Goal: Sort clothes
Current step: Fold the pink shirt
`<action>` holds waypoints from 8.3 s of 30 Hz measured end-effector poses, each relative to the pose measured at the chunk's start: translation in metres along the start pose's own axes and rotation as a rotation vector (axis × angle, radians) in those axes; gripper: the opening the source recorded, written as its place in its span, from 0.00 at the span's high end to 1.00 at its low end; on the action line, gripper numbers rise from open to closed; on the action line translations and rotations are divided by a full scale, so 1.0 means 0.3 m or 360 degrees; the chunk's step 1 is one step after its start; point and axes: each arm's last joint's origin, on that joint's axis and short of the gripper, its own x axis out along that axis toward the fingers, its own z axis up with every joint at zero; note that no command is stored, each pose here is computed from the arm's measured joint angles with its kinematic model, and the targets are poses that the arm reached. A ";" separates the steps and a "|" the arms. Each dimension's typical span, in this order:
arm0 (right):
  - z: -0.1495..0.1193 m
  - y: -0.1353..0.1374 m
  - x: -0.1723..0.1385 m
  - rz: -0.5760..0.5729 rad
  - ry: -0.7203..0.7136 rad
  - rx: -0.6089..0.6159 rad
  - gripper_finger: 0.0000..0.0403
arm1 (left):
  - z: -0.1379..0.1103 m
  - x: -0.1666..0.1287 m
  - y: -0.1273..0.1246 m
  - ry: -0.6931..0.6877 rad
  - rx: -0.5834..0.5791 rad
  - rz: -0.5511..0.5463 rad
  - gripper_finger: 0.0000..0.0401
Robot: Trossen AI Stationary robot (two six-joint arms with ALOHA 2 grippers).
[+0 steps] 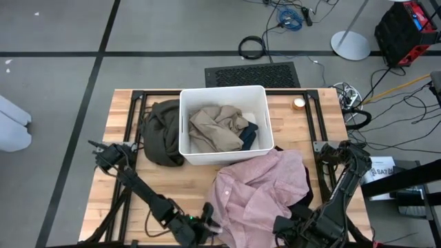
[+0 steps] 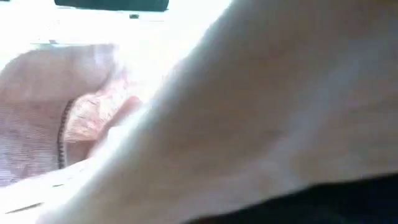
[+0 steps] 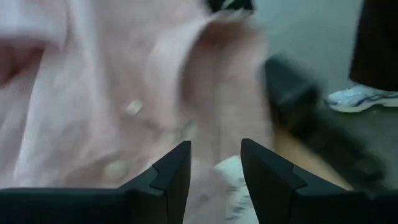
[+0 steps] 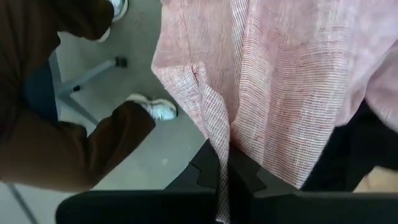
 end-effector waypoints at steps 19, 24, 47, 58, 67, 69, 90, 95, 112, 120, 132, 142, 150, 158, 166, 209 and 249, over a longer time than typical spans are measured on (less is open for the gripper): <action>-0.137 -0.006 -0.003 -0.0111 0.0192 0.0340 1.00 | -0.078 -0.121 0.075 0.0528 0.0546 0.0111 0.63; -0.135 -0.001 -0.003 -0.0081 0.0188 0.0340 1.00 | -0.125 -0.067 0.062 0.0601 0.0816 0.0097 0.63; -0.133 0.006 -0.003 -0.0044 0.0188 0.0352 1.00 | -0.192 0.081 0.137 0.0503 0.0918 0.0080 0.68; -0.131 0.015 -0.003 0.0001 0.0176 0.0375 1.00 | -0.096 0.072 0.145 0.0447 0.0766 0.0328 0.99; -0.091 0.089 -0.017 0.0378 -0.0294 0.0052 1.00 | 0.146 -0.196 0.123 0.0225 0.0653 0.0766 0.99; -0.069 0.104 -0.024 0.0434 -0.0446 -0.0083 1.00 | 0.197 -0.277 0.132 0.0152 0.0583 0.0847 0.99; 0.035 -0.002 -0.700 0.0320 -0.2531 -0.1236 1.00 | 0.499 -1.157 0.616 -0.0949 -0.0247 0.1495 1.00; 0.084 -0.147 -0.898 0.0141 -0.2931 -0.1157 1.00 | 0.571 -1.338 0.749 -0.1202 -0.0228 0.1607 1.00; 0.175 -0.383 -1.088 0.0468 -0.3360 -0.1325 1.00 | 0.680 -1.498 0.859 -0.1675 -0.0118 0.1419 1.00; 0.151 -0.303 -0.992 0.0666 -0.2939 -0.1493 1.00 | 0.720 -1.354 0.760 -0.1420 -0.0080 0.1020 1.00; -0.012 0.069 -0.618 0.0504 -0.2417 -0.1626 1.00 | 0.825 -0.972 0.246 -0.0833 0.0110 0.0711 1.00; -0.175 0.253 -0.367 -0.0108 -0.2491 -0.1310 1.00 | 0.808 -0.856 -0.102 -0.0466 0.0006 0.0982 1.00; -0.038 0.199 -0.290 -0.0817 -0.2356 -0.0736 1.00 | 0.725 -0.722 0.006 -0.0060 0.0067 0.1270 1.00; 0.135 0.115 -0.268 -0.0712 -0.2234 -0.0776 1.00 | 0.507 -0.591 0.283 0.0113 -0.0038 0.1371 1.00; 0.294 -0.083 -0.196 -0.0554 -0.1522 -0.0601 1.00 | 0.242 -0.587 0.376 0.0169 -0.0600 0.1140 1.00; 0.192 -0.244 0.217 -0.0371 -0.0542 0.0064 0.42 | -0.111 -0.441 0.045 0.0827 -0.1301 0.0243 0.66; 0.133 -0.163 0.217 -0.0153 -0.0877 -0.0057 0.40 | -0.415 -0.786 0.163 0.0743 -0.2371 0.0511 0.50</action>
